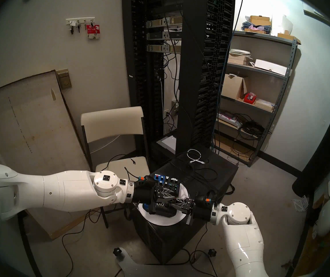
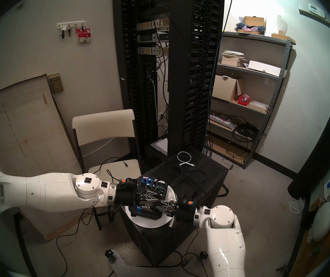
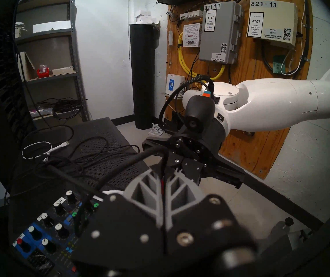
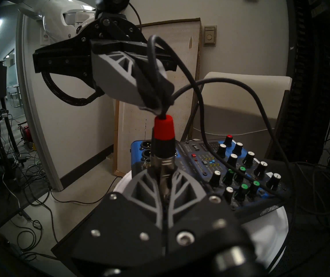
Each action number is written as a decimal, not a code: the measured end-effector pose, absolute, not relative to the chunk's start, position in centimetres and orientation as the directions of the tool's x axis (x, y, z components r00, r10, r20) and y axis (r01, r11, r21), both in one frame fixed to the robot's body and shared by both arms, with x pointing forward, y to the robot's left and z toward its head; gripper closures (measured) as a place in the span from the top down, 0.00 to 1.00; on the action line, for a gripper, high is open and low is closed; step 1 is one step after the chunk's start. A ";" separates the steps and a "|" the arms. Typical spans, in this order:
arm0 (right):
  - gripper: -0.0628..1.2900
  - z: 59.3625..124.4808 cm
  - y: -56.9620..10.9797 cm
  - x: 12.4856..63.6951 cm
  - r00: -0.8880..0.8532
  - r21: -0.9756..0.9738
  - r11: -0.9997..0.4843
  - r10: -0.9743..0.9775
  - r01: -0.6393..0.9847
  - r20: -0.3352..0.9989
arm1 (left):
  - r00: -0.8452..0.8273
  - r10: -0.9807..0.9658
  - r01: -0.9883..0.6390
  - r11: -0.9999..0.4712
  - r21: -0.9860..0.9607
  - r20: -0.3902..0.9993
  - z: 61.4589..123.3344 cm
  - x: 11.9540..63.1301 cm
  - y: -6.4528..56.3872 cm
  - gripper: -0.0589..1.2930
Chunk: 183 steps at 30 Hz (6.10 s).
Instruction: Insert aux cable
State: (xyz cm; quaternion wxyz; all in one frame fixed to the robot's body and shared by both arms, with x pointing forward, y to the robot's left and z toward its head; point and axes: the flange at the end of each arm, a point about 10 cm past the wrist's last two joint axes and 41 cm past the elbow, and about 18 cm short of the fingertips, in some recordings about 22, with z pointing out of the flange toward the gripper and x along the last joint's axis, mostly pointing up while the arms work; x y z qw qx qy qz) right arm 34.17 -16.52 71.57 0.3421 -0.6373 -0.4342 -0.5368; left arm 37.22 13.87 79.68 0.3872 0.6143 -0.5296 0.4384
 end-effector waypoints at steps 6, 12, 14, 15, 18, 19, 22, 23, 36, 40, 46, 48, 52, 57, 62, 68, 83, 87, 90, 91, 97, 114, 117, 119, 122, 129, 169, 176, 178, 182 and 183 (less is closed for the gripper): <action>0.05 71.6 -16.5 34.2 0.053 0.024 -0.391 0.185 0.920 0.981 | 0.034 -0.324 -0.990 -0.141 -0.013 0.945 79.8 37.4 14.1 0.04; 0.05 71.7 -16.4 34.2 0.058 0.019 -0.393 0.183 0.919 0.981 | 0.024 -0.331 -0.990 -0.142 -0.025 0.943 79.9 37.5 14.2 0.04; 0.05 71.7 -16.4 34.2 0.059 0.019 -0.394 0.183 0.919 0.981 | 0.022 -0.333 -0.990 -0.142 -0.027 0.943 79.9 37.5 14.2 0.04; 0.05 71.7 -16.5 34.2 0.059 0.018 -0.394 0.183 0.919 0.981 | 0.021 -0.333 -0.990 -0.141 -0.028 0.943 79.9 37.5 14.3 0.04; 0.09 71.8 -16.5 34.2 0.060 0.017 -0.397 0.182 0.918 0.981 | 0.019 -0.334 -0.989 -0.141 -0.030 0.942 80.0 37.5 14.3 0.04; 0.14 71.8 -16.6 34.2 0.060 0.017 -0.398 0.182 0.917 0.981 | 0.019 -0.334 -0.989 -0.142 -0.031 0.942 80.0 37.5 14.3 0.04; 0.17 71.9 -16.8 34.1 0.061 0.017 -0.401 0.181 0.916 0.982 | 0.018 -0.334 -0.989 -0.143 -0.032 0.942 80.0 37.5 14.3 0.04; 0.18 71.9 -16.8 34.1 0.061 0.017 -0.401 0.181 0.916 0.982 | 0.018 -0.334 -0.989 -0.143 -0.032 0.942 80.0 37.5 14.3 0.04; 0.24 72.8 -17.3 34.1 0.046 0.029 -0.395 0.180 0.918 0.983 | 0.013 -0.338 -0.988 -0.148 -0.039 0.941 80.0 37.5 14.5 0.03; 0.28 73.0 -17.2 34.1 0.041 0.033 -0.391 0.179 0.920 0.983 | 0.012 -0.337 -0.988 -0.147 -0.040 0.941 80.0 37.5 14.5 0.03; 0.29 73.4 -17.1 34.1 0.031 0.040 -0.387 0.176 0.921 0.984 | 0.011 -0.337 -0.989 -0.143 -0.040 0.941 80.0 37.5 14.5 0.03; 0.29 73.6 -17.1 34.1 0.029 0.042 -0.386 0.175 0.921 0.984 | 0.011 -0.337 -0.989 -0.140 -0.039 0.941 80.0 37.5 14.5 0.03; 0.32 73.8 -17.1 34.2 0.023 0.047 -0.385 0.174 0.922 0.984 | 0.012 -0.337 -0.990 -0.135 -0.036 0.941 80.0 37.4 14.5 0.03; 0.32 74.1 -17.4 34.1 0.019 0.051 -0.389 0.175 0.920 0.984 | 0.012 -0.337 -0.990 -0.133 -0.035 0.941 80.0 37.4 14.5 0.03; 0.32 74.2 -17.8 34.0 0.020 0.052 -0.396 0.176 0.917 0.984 | 0.012 -0.338 -0.991 -0.133 -0.035 0.941 80.0 37.5 14.5 0.03; 0.34 74.5 -17.9 33.9 0.018 0.054 -0.401 0.175 0.915 0.984 | 0.012 -0.338 -0.991 -0.132 -0.034 0.941 80.0 37.5 14.4 0.03; 0.23 74.9 -17.8 33.9 0.014 0.057 -0.399 0.172 0.915 0.985 | 0.012 -0.338 -0.991 -0.132 -0.035 0.941 80.1 37.6 14.5 0.03; 0.09 74.9 -17.8 33.8 0.016 0.054 -0.395 0.173 0.917 0.985 | 0.012 -0.338 -0.991 -0.130 -0.034 0.941 80.1 37.6 14.4 0.03; 0.06 74.9 -17.8 33.8 0.017 0.053 -0.392 0.174 0.918 0.985 | 0.012 -0.338 -0.991 -0.127 -0.033 0.941 80.1 37.5 14.4 0.03; 0.06 74.8 -17.8 33.7 0.017 0.053 -0.391 0.174 0.919 0.985 | 0.012 -0.338 -0.991 -0.127 -0.033 0.941 80.0 37.5 14.4 0.03; 0.06 74.8 -17.8 33.7 0.015 0.055 -0.385 0.176 0.921 0.984 | 0.013 -0.339 -0.992 -0.122 -0.031 0.941 80.0 37.4 14.4 0.03; 0.06 74.1 -17.7 33.2 0.003 0.075 -0.384 0.198 0.920 0.980 | -0.002 -0.375 -0.995 -0.093 -0.040 0.927 79.8 37.1 14.2 0.03; 0.06 74.0 -17.7 33.0 0.002 0.080 -0.381 0.208 0.921 0.978 | -0.007 -0.386 -0.995 -0.089 -0.045 0.923 79.7 37.0 14.2 0.03; 0.06 73.9 -17.6 33.0 0.001 0.083 -0.379 0.214 0.922 0.977 | -0.009 -0.391 -0.995 -0.089 -0.048 0.920 79.7 37.0 14.2 0.03; 0.06 73.8 -17.5 32.9 0.000 0.085 -0.373 0.224 0.924 0.975 | -0.010 -0.400 -0.995 -0.090 -0.050 0.916 79.6 37.0 14.4 0.03; 0.06 73.8 -17.4 32.8 -0.002 0.091 -0.365 0.237 0.927 0.972 | -0.012 -0.410 -0.995 -0.090 -0.053 0.912 79.6 36.9 14.6 0.03; 0.06 73.5 -17.2 33.1 0.014 0.080 -0.358 0.253 0.930 0.967 | -0.007 -0.411 -0.996 -0.080 -0.043 0.912 79.4 36.9 14.8 0.03; 0.07 73.5 -17.3 33.1 0.018 0.076 -0.359 0.254 0.930 0.967 | -0.035 -0.441 -0.997 -0.048 -0.063 0.897 79.7 37.0 14.7 0.03; 0.07 73.5 -17.3 33.1 0.020 0.075 -0.359 0.252 0.930 0.967 | -0.050 -0.455 -0.997 -0.035 -0.074 0.889 79.9 37.1 14.6 0.03; 0.07 73.5 -17.3 33.1 0.023 0.072 -0.361 0.251 0.930 0.968 | -0.085 -0.489 -0.995 -0.008 -0.102 0.868 80.1 37.1 14.5 0.03; 0.07 73.5 -17.3 33.1 0.023 0.071 -0.361 0.250 0.930 0.968 | -0.090 -0.493 -0.994 -0.005 -0.106 0.865 80.1 37.2 14.5 0.03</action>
